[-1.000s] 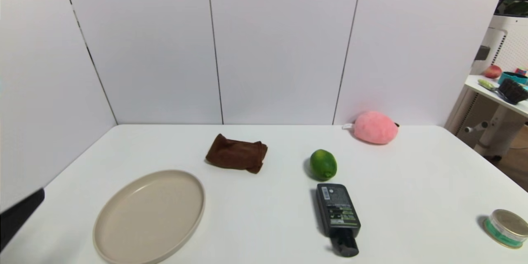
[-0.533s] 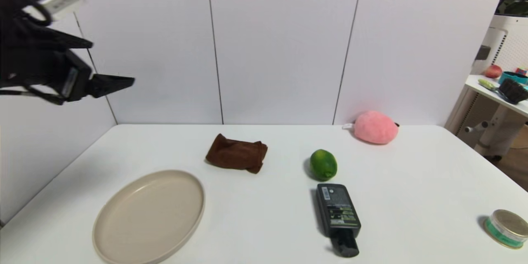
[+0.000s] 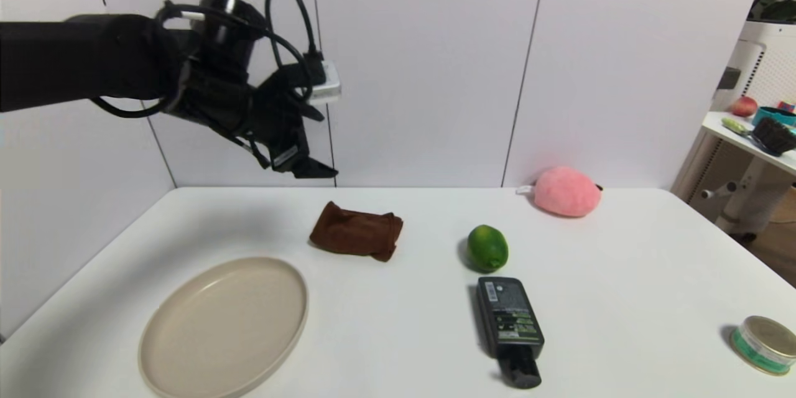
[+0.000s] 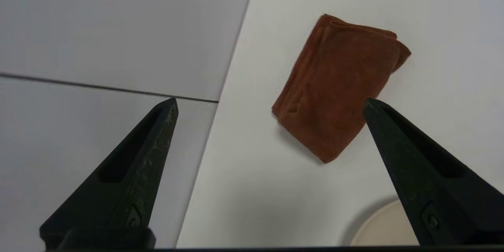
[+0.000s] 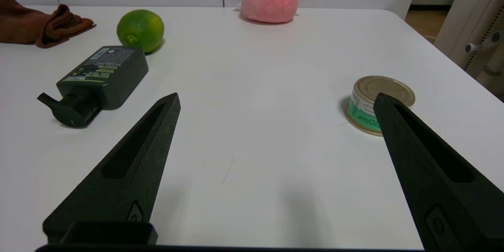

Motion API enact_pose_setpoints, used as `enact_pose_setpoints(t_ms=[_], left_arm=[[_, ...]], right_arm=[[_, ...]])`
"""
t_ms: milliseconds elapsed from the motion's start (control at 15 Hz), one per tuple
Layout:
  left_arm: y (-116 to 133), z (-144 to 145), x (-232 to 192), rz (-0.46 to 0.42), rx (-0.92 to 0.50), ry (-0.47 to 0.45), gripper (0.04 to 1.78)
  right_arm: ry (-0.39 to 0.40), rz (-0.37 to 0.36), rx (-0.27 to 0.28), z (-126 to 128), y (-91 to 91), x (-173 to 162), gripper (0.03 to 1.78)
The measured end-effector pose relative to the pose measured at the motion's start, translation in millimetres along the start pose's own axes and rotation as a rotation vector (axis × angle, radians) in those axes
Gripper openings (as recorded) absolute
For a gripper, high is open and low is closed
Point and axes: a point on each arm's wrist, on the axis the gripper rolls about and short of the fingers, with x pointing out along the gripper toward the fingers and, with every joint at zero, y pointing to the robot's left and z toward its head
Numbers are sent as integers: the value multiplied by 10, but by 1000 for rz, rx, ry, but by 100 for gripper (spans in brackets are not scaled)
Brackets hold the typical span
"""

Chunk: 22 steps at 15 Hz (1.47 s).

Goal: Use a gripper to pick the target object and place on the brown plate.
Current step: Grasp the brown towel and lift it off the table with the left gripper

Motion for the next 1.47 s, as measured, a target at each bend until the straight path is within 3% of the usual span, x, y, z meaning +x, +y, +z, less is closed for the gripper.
enact_pose_setpoints(t_ms=[600, 867, 1467], left_arm=[[-84, -371, 965, -159, 14, 89, 169], [-195, -508, 1118, -255, -26, 144, 169], [-348, -724, 1482, -365, -72, 126, 169]], right_arm=[[0, 0, 0, 0, 0, 0, 169], [0, 0, 0, 0, 0, 0, 169], [0, 0, 0, 0, 0, 0, 169]])
